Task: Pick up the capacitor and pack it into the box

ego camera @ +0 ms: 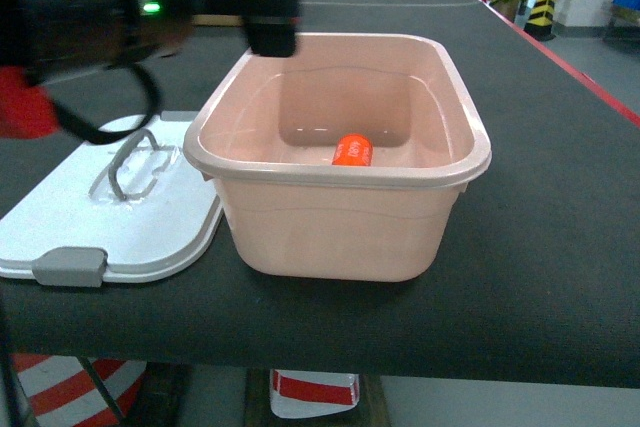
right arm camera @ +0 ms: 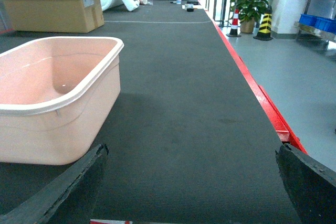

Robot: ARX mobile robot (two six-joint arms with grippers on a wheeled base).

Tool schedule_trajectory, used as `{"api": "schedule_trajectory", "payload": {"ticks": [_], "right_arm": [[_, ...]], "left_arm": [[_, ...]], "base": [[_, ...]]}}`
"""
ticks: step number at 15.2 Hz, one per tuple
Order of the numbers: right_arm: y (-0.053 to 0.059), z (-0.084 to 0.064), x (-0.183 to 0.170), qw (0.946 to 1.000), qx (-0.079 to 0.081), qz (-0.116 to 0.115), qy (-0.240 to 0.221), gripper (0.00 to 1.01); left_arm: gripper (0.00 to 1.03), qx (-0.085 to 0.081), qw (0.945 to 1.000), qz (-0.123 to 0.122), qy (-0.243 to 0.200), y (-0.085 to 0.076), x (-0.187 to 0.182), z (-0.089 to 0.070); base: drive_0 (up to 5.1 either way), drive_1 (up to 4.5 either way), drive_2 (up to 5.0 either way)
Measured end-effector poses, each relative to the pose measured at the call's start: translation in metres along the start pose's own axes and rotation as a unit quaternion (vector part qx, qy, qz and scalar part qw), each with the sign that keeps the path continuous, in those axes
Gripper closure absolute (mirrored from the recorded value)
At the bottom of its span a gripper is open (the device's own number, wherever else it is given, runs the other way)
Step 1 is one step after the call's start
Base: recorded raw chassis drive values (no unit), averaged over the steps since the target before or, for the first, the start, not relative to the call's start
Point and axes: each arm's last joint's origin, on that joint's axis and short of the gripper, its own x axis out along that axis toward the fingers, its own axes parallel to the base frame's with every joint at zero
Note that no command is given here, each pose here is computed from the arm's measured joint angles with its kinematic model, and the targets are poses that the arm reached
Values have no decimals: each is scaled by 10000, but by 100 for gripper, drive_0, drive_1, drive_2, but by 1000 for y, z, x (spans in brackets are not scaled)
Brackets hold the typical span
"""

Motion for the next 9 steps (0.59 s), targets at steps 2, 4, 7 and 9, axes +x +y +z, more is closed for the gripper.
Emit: {"api": "schedule_trajectory", "payload": {"ticks": [2, 4, 7, 9], "right_arm": [[0, 0, 0, 10000, 2, 2, 0, 3], [0, 0, 0, 10000, 0, 4, -2, 3], [0, 0, 0, 10000, 0, 4, 0, 3], [0, 0, 0, 10000, 2, 2, 0, 3]], "left_arm": [[5, -105, 9932, 1137, -208, 66, -16, 9], [5, -163, 9826, 1845, -146, 118, -30, 5], [5, -186, 9873, 1506, 464, 133, -16, -44], [5, -182, 9889, 1328, 645, 129, 1, -68]], "base": [[0, 0, 0], [0, 0, 0], [0, 0, 0], [0, 0, 0]]}}
